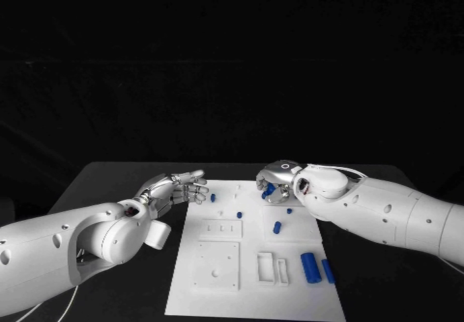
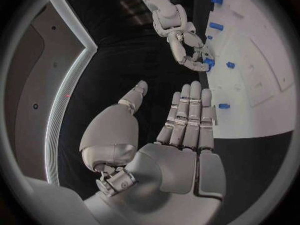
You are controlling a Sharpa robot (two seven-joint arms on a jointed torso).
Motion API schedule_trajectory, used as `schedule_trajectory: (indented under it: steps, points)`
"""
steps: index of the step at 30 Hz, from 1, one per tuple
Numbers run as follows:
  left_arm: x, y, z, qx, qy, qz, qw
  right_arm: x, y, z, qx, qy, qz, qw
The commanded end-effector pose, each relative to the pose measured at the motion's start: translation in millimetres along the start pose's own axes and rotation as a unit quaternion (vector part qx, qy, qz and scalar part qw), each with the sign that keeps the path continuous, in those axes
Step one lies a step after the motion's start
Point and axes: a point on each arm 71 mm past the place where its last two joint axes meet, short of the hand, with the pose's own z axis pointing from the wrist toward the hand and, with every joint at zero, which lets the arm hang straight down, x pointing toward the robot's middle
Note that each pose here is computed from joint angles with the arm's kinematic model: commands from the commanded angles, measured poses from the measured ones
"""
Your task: Assemble the parts on the task board
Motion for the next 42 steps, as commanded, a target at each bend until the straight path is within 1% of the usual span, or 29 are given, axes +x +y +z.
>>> schedule_trajectory:
  steps: [1, 3, 12, 20, 31, 42]
  points:
    - [0.6, -1.3, 0.5, 0.000, 0.009, -0.004, 1.000, 0.9, -0.9, -0.5, 0.004, 0.007, -0.019, 1.000]
    - [-0.7, -1.0, 0.7, -0.002, 0.009, -0.005, 1.000, -0.2, -0.4, -0.3, 0.002, -0.001, -0.020, 1.000]
    - [-5.8, -0.4, 2.0, -0.004, 0.006, -0.003, 1.000, 0.1, -0.4, -0.9, 0.001, 0.001, -0.022, 1.000]
    - [-4.7, 0.0, 2.5, -0.006, 0.009, -0.004, 1.000, -0.1, 2.8, -0.9, -0.004, 0.003, -0.020, 1.000]
    - [-6.1, 0.3, 1.9, -0.009, 0.008, -0.004, 1.000, 2.2, 6.5, -1.4, -0.007, 0.023, -0.022, 0.999]
    - [-6.3, 0.7, 2.3, -0.011, 0.009, -0.004, 1.000, 0.6, 10.9, 0.0, -0.011, 0.016, -0.019, 1.000]
